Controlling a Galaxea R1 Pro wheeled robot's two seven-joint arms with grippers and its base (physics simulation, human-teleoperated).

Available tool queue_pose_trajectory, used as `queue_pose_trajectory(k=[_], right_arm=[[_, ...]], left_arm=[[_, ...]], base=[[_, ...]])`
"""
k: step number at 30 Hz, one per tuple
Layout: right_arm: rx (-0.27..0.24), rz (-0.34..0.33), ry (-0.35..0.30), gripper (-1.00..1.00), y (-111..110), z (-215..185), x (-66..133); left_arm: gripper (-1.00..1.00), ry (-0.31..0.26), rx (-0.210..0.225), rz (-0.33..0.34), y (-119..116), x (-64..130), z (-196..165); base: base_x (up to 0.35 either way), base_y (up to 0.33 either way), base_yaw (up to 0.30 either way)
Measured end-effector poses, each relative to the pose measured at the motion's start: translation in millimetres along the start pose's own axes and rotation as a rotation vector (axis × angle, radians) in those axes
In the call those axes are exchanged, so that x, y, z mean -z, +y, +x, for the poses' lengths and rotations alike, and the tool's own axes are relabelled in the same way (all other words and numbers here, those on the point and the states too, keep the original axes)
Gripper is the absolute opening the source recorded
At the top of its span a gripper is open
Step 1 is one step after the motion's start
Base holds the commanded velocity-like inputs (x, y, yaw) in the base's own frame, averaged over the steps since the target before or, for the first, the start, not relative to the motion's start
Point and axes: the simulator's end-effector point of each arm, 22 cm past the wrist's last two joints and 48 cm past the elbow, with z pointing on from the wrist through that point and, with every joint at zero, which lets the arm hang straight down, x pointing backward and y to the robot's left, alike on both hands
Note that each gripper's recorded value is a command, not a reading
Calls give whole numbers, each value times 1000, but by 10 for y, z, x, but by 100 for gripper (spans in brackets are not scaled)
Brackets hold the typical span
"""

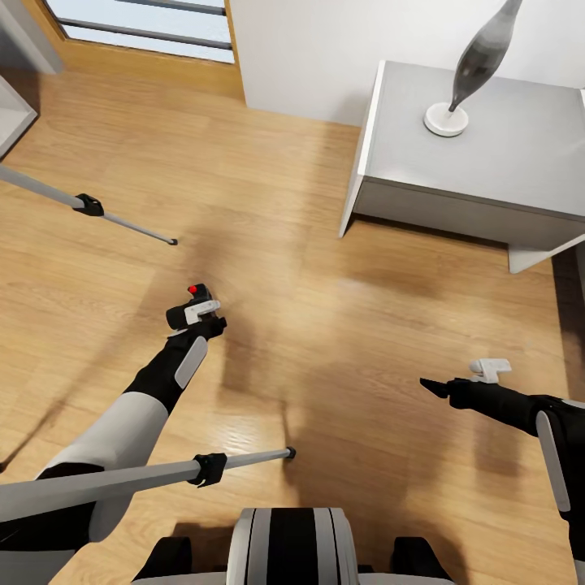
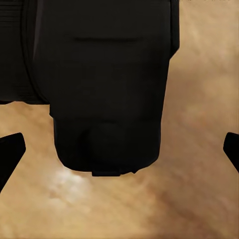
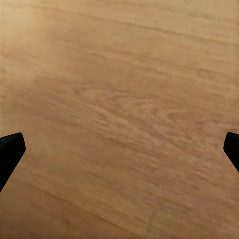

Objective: Attach the digital camera to the camera tripod in the bedroom.

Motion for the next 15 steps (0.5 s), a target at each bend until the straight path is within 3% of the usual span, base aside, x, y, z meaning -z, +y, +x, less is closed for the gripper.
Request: queue_pose_trajectory(k=[15], right_arm=[[0, 0, 0, 100, 0, -1, 0]], left_arm=[[100, 12, -3, -7, 29, -23, 32]], base=[[0, 0, 0]])
